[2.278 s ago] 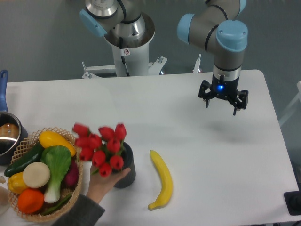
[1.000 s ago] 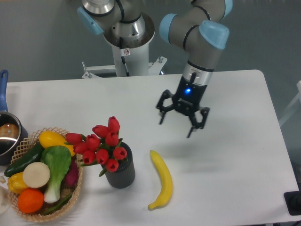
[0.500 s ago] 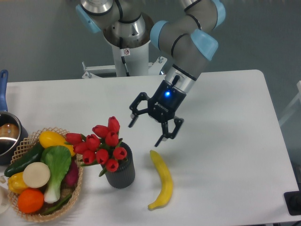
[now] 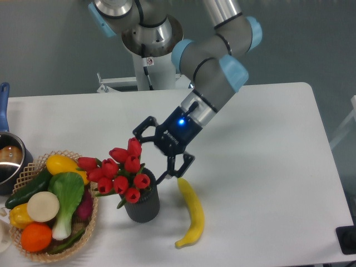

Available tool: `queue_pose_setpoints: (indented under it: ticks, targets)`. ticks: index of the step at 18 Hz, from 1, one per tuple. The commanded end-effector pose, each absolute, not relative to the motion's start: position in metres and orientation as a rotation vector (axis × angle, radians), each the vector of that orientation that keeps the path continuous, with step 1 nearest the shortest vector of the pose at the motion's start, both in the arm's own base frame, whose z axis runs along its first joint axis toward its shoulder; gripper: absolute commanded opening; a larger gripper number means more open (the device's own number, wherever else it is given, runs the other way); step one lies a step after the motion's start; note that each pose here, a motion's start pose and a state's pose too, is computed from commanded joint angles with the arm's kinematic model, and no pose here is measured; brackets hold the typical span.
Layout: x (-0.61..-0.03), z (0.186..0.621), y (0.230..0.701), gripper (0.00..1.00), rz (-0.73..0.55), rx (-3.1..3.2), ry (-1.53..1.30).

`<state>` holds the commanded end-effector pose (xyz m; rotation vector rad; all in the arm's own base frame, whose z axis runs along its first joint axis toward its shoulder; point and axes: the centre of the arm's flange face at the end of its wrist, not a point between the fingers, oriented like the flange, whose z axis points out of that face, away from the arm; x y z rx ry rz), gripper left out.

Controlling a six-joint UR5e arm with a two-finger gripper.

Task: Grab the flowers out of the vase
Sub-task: 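Lower the gripper around the tulip stems and close on them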

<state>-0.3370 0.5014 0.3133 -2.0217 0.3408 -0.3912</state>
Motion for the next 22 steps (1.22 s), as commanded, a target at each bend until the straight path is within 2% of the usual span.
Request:
queue_pose_setpoints:
  ticks: [2, 3, 6, 7, 8, 15, 22]
  targets:
    - [-0.330, 0.306, 0.511, 0.87, -0.413, -2.023, 0.357]
    - [-0.329, 0.305, 0.512, 0.73, -0.417, -2.024, 0.357]
    - [-0.335, 0.306, 0.509, 0.18, -0.403, -2.023, 0.354]
    - [-0.345, 0.306, 0.502, 0.04, -0.390, -2.027, 0.334]
    - [-0.353, 0.308, 0.495, 0.00, -0.378, -2.028, 0.314]
    - [-0.352, 0.322, 0.490, 0.00, -0.355, -2.026, 0.314]
    - [-0.343, 0.374, 0.490, 0.00, -0.337, -2.014, 0.269]
